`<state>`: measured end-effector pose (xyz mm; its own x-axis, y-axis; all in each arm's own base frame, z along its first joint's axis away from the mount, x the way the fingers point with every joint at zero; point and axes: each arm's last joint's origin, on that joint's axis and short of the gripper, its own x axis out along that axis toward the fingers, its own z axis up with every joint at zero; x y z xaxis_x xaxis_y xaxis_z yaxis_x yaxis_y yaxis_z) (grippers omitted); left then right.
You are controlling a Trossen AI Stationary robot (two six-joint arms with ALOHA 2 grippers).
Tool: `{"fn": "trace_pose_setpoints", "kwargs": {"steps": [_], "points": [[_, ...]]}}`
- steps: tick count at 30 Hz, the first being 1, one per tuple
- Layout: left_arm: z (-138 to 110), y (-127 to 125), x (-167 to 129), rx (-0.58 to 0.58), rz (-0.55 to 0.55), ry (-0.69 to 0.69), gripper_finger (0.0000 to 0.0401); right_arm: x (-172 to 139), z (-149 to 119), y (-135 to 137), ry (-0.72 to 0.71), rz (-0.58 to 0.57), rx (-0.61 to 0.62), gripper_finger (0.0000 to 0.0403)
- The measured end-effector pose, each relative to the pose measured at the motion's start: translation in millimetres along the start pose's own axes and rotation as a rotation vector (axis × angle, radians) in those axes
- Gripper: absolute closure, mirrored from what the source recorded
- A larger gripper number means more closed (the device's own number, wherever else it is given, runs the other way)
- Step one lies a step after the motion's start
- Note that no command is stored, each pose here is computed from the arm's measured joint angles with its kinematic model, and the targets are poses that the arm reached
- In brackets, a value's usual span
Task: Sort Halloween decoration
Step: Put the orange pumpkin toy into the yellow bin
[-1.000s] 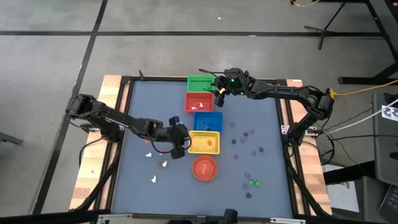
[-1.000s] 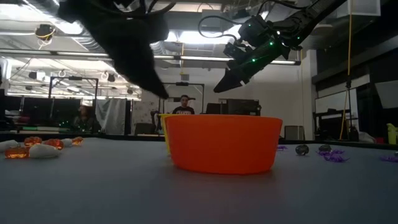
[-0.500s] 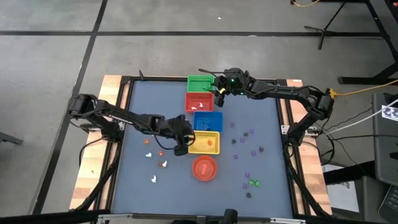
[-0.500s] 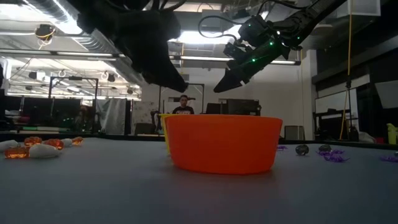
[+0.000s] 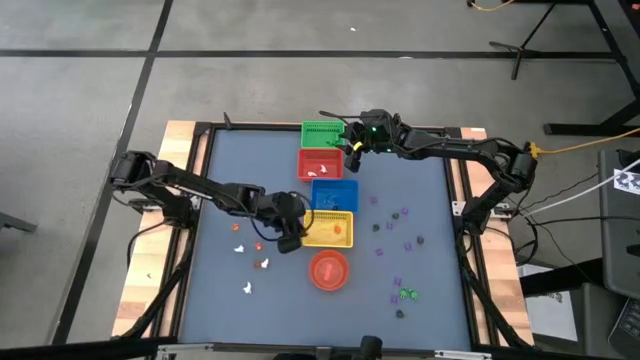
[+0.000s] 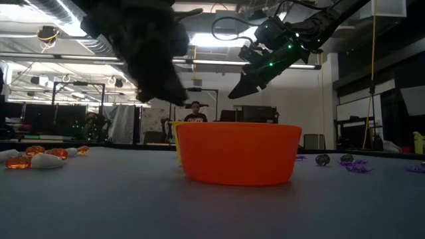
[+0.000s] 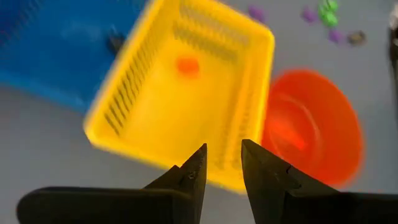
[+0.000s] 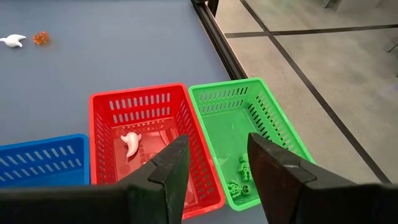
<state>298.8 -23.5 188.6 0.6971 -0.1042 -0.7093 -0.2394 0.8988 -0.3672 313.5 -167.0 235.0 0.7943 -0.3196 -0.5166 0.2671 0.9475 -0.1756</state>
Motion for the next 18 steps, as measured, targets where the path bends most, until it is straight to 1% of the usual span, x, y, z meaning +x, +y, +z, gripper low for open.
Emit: {"fn": "trace_pose_setpoints", "kwargs": {"steps": [3,8,10,12,15,18], "points": [[-6.9,0.9,-6.8,-0.033,-0.027,0.102,0.0316,0.0,-0.1,0.0,0.001,0.000,0.000,0.0242],[-24.1,6.4,-17.8,-0.087,-0.014,0.321,0.0316,0.0,-0.3,0.0,0.003,0.001,0.000,0.0242],[-32.3,8.2,-21.0,-0.100,0.004,0.414,0.0316,0.0,-0.5,0.1,0.005,0.001,0.000,0.0242],[-40.4,10.0,-24.3,-0.106,0.048,0.491,0.0316,0.0,-0.5,0.2,0.005,0.002,0.000,0.0242],[-48.8,11.0,-27.8,-0.108,0.094,0.571,0.0316,0.0,-0.5,0.1,0.005,0.001,0.000,0.0242],[-52.1,10.6,-29.3,-0.138,0.118,0.598,0.0315,0.0,-0.6,0.1,0.006,0.001,0.000,0.0242]]}}
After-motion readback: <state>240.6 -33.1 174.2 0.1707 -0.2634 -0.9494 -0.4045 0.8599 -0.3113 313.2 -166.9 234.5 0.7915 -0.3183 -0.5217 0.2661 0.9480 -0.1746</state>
